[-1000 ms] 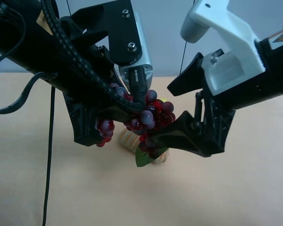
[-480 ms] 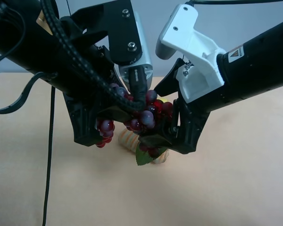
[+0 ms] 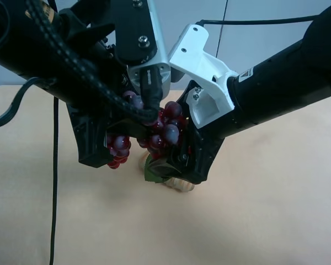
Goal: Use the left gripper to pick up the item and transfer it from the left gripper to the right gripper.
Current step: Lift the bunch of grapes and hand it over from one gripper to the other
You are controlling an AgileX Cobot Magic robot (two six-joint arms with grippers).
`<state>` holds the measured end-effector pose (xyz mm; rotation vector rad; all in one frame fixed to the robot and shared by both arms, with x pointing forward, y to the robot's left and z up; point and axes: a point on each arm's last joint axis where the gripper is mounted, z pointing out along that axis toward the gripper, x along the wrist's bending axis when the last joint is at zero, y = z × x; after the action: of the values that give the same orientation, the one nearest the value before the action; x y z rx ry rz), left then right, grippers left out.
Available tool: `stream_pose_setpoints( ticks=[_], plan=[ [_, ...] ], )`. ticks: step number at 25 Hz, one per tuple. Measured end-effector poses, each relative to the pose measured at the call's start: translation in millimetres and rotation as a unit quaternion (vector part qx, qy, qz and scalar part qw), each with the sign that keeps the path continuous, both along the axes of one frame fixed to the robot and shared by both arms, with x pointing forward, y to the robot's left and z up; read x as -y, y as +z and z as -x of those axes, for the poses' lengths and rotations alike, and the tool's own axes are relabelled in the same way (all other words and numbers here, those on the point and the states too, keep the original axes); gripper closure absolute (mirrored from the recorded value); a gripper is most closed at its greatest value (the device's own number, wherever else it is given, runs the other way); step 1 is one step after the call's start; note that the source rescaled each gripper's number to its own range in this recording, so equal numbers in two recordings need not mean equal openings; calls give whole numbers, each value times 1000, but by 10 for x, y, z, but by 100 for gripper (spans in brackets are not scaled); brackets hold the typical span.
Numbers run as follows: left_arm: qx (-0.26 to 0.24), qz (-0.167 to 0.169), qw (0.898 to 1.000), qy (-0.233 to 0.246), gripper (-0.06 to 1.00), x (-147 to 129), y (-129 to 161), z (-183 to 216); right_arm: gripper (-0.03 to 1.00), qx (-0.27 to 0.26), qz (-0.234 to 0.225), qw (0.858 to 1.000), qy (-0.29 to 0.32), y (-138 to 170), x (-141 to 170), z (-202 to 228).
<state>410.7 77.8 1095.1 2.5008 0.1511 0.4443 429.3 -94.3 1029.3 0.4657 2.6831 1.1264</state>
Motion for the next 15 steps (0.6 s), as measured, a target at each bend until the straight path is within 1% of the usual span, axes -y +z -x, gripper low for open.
stream_pose_setpoints(
  ticks=[5, 7, 8, 9, 11, 12, 14, 15],
  plan=[
    [-8, 6, 1000, -8, 92, 5, 7, 22, -1, 8, -17, 1000, 18, 9, -40, 1],
    [-6, 6, 1000, -16, 92, 8, 10, 28, 0, 8, -16, 1000, 24, -13, -53, -7],
    [-6, 5, 1000, -19, 92, 10, 10, 31, 3, 8, -14, 1000, 26, -28, -58, -11],
    [-4, 5, 1000, -22, 93, 9, 10, 30, 8, 6, -13, 1000, 27, -37, -63, -12],
    [-2, 4, 1000, -27, 93, 4, 10, 24, 29, 3, -10, 1000, 30, -58, -69, -16],
    [0, 4, 1000, -28, 93, 4, 12, 21, 45, 2, -9, 999, 30, -67, -72, -18],
    [1, 11, 1000, -28, 93, 8, 24, 23, 83, -1, -7, 999, 33, -88, -79, -22],
    [1, 15, 999, -28, 93, 12, 29, 22, 91, -2, -8, 999, 32, -91, -81, -24]
  ],
)
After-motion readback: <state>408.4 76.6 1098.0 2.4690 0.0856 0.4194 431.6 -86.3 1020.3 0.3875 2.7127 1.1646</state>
